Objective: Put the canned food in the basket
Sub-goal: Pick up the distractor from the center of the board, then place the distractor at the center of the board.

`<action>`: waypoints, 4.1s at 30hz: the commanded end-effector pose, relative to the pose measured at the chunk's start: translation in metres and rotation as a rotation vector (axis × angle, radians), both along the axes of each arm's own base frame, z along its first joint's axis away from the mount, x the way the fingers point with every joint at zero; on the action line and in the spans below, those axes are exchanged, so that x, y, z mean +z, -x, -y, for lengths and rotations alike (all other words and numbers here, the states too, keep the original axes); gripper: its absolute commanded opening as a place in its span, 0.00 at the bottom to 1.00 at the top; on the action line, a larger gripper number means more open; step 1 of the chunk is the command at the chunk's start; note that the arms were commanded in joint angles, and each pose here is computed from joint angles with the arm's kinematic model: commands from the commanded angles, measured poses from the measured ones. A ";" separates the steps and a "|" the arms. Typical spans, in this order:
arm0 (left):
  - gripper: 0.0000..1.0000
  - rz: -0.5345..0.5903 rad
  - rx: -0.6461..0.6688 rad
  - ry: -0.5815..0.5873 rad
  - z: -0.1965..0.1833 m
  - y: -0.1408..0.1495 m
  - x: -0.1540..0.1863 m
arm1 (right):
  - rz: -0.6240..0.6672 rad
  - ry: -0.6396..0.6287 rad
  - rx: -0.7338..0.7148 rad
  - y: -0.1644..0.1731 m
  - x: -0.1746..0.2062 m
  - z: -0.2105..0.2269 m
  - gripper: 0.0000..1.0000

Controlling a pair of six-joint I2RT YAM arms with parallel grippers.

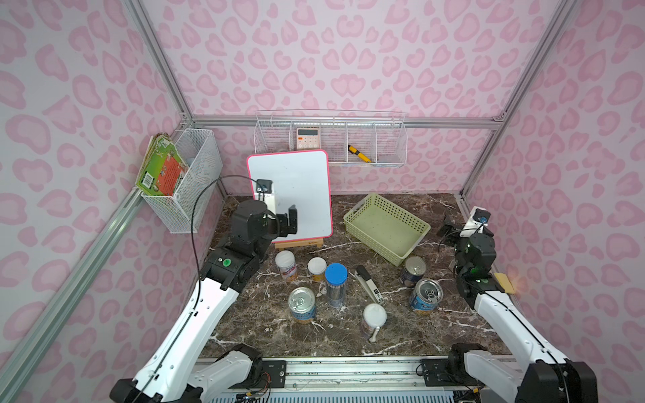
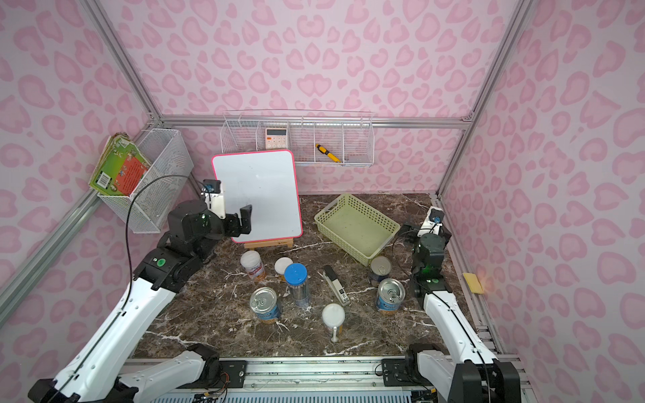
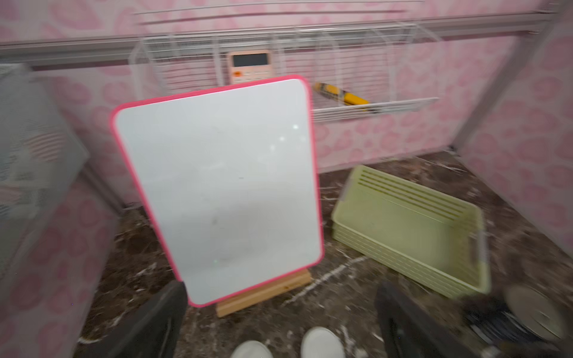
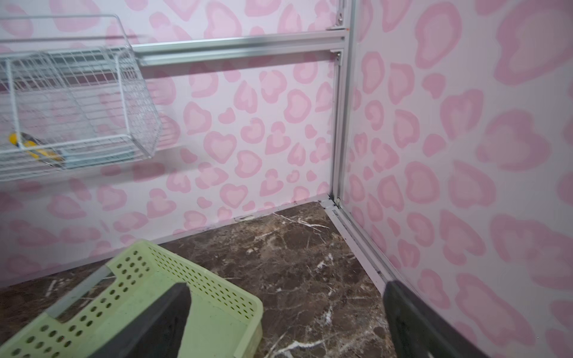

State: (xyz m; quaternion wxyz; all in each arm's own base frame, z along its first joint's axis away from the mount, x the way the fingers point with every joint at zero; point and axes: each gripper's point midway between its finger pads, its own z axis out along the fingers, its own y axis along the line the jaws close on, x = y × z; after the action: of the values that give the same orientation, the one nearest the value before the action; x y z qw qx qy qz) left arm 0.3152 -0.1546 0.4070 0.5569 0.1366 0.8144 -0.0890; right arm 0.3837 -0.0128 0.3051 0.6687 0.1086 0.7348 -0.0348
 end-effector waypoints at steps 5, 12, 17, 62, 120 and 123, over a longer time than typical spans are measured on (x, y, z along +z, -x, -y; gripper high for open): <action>0.99 -0.637 -0.211 -0.298 0.062 0.081 -0.106 | -0.418 0.022 0.341 -0.008 -0.023 -0.090 1.00; 0.99 -0.809 -0.295 -0.302 0.094 0.091 -0.138 | -0.540 0.064 0.498 -0.003 -0.061 -0.144 1.00; 0.99 -0.940 -0.282 -0.361 0.098 0.095 -0.173 | -0.597 0.079 0.576 0.003 -0.082 -0.170 1.00; 0.11 -0.928 -0.097 -0.411 0.063 0.060 -0.156 | -1.146 0.277 0.911 0.071 -0.273 -0.282 0.30; 0.62 -0.922 0.859 0.136 -0.277 0.000 -0.262 | -1.056 -0.294 -0.073 -0.046 -0.262 0.124 0.67; 0.71 -0.885 0.840 0.182 -0.269 0.000 -0.248 | -0.968 -0.299 -0.036 -0.058 -0.229 0.119 0.75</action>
State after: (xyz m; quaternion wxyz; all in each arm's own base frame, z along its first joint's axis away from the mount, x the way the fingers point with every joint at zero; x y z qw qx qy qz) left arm 0.3422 0.1511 0.1774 0.2361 -0.2893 0.9224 0.0985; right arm 0.4286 -0.1350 0.0506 0.1883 0.1899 0.9636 -0.0032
